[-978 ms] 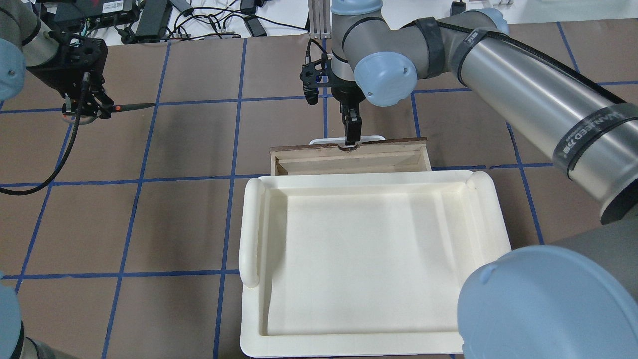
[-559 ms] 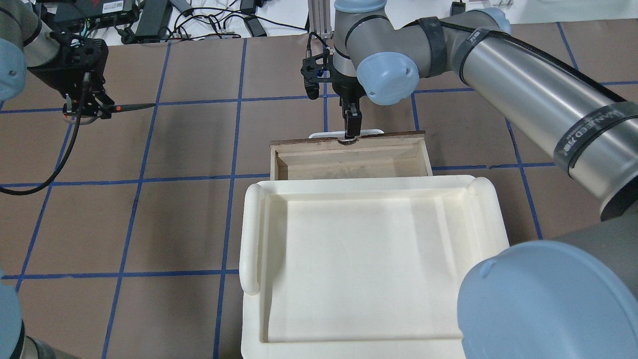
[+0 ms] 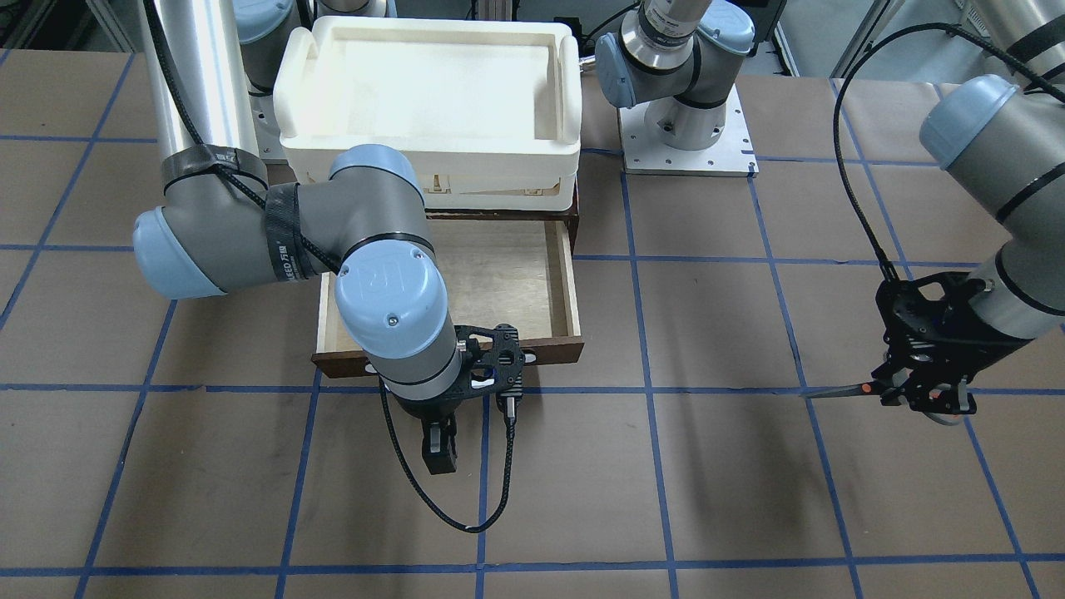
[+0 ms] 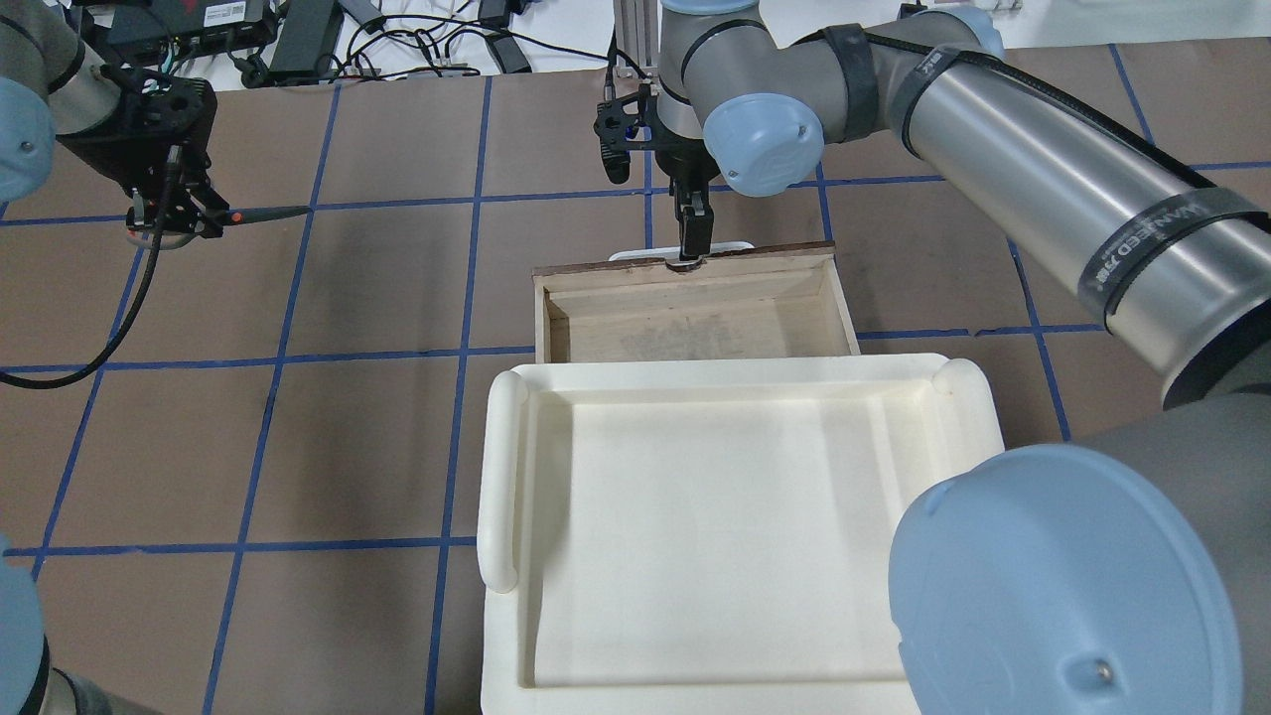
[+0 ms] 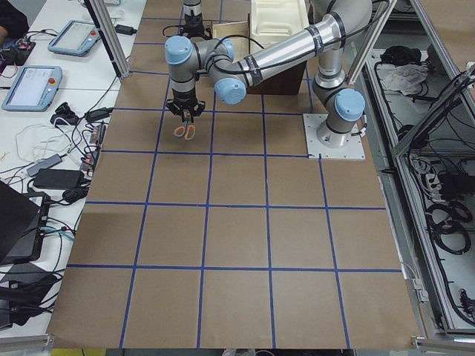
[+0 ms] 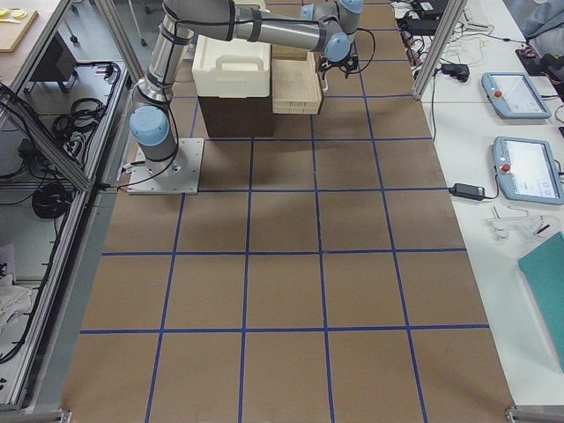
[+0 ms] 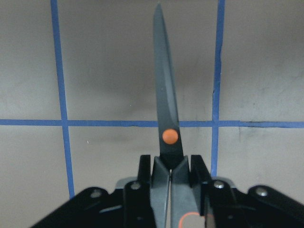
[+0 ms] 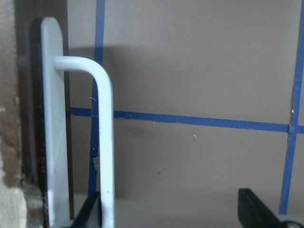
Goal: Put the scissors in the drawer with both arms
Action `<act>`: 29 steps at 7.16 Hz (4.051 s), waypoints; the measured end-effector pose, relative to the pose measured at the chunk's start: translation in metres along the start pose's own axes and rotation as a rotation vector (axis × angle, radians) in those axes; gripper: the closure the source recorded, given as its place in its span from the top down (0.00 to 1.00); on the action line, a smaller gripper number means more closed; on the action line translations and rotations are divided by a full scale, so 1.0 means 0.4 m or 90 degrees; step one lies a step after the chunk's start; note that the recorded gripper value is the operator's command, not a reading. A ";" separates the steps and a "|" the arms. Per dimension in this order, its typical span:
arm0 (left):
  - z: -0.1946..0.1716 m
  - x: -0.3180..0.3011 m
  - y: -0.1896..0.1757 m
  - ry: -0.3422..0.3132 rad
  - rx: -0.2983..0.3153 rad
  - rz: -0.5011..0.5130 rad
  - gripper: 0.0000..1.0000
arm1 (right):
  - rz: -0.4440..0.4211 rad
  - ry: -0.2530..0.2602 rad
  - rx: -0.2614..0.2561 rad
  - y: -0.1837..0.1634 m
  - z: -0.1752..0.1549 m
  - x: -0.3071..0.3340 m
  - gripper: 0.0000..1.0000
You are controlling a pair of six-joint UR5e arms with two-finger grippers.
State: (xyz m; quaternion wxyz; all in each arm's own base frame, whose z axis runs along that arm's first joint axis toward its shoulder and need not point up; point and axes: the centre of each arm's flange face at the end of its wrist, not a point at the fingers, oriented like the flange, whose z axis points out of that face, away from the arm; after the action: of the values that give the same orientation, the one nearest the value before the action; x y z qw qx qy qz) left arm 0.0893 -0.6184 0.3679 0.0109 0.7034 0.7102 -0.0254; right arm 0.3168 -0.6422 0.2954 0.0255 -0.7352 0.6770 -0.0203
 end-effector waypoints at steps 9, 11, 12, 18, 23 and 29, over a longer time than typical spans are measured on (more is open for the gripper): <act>-0.009 -0.001 -0.050 -0.002 0.000 0.010 0.00 | 0.101 0.037 0.018 0.042 -0.135 -0.016 1.00; -0.033 0.002 -0.113 -0.008 0.001 0.005 0.00 | 0.190 0.064 0.026 0.098 -0.222 -0.025 1.00; -0.048 0.003 -0.172 -0.014 0.004 0.002 0.00 | 0.235 0.073 0.027 0.130 -0.264 -0.035 1.00; -0.108 0.089 -0.633 -0.030 0.036 -0.005 0.00 | 0.630 0.097 0.045 0.386 -0.487 -0.160 1.00; -0.081 0.246 -0.996 -0.006 0.055 0.034 0.00 | 0.847 0.075 0.037 0.438 -0.549 -0.231 1.00; 0.028 0.354 -1.126 0.049 0.038 0.035 0.00 | 1.003 0.052 0.032 0.366 -0.581 -0.297 1.00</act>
State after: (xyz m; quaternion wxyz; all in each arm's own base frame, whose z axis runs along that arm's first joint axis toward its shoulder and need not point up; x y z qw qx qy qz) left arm -0.3624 -0.4818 0.3588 -0.0368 0.7232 0.6894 -0.0194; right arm 0.1464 -0.5382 0.5185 0.0242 -0.0367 0.9983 -0.0383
